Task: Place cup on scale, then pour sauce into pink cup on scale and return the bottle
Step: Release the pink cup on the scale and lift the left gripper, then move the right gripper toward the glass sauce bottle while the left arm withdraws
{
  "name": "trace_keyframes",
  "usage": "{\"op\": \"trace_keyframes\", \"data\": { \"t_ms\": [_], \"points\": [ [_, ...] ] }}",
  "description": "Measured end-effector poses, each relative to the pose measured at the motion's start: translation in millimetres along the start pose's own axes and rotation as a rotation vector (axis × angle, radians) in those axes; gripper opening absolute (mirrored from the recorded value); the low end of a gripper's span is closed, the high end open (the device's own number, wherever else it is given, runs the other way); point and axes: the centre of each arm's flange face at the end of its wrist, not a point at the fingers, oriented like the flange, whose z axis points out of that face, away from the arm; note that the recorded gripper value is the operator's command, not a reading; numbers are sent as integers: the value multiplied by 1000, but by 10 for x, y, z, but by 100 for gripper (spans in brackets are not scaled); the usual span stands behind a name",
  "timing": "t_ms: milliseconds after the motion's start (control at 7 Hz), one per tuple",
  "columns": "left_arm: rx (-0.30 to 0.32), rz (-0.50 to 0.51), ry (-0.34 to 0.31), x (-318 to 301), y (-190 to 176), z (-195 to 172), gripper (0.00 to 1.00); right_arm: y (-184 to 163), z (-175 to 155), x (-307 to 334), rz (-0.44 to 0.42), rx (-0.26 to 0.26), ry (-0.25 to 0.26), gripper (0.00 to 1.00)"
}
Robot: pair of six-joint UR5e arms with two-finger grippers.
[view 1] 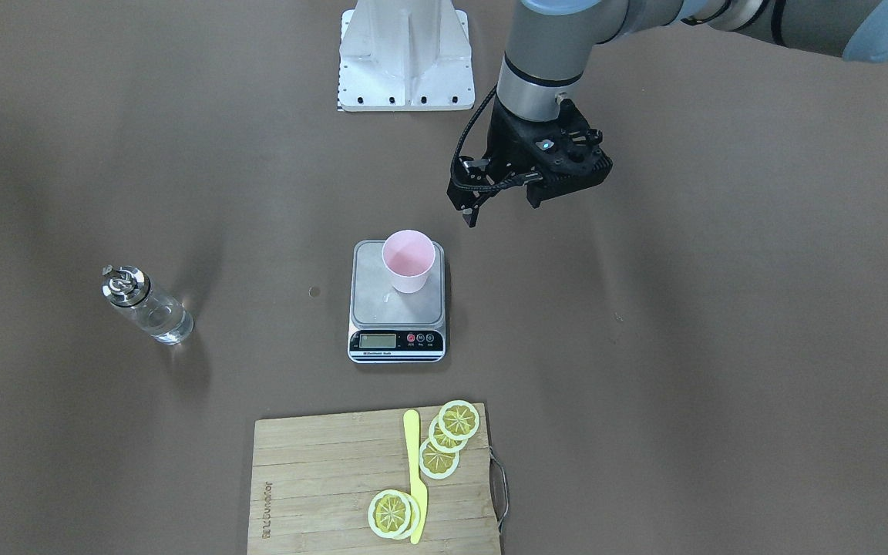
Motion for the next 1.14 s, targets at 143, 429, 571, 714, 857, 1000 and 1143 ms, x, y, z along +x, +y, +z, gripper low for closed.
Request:
{"op": "trace_keyframes", "data": {
  "t_ms": [143,429,571,714,857,1000,1143],
  "points": [
    [5,-1,4,-14,-25,-34,98,-46,31,-110,-52,29,15,100],
    [17,-11,5,-62,-107,-79,98,-72,212,-294,-106,52,-4,100],
    [21,-15,3,-99,-135,-82,98,-68,389,-390,-65,35,-18,100],
    [23,-17,1,-124,-147,-88,98,-34,565,-497,-36,26,-17,100],
    [23,-19,-2,-134,-148,-87,98,53,708,-554,-13,29,-2,100],
    [24,-20,-3,-136,-149,-89,98,162,849,-622,19,48,14,100],
    [24,-21,-3,-137,-150,-90,98,319,995,-678,38,72,28,100]
  ]
}}
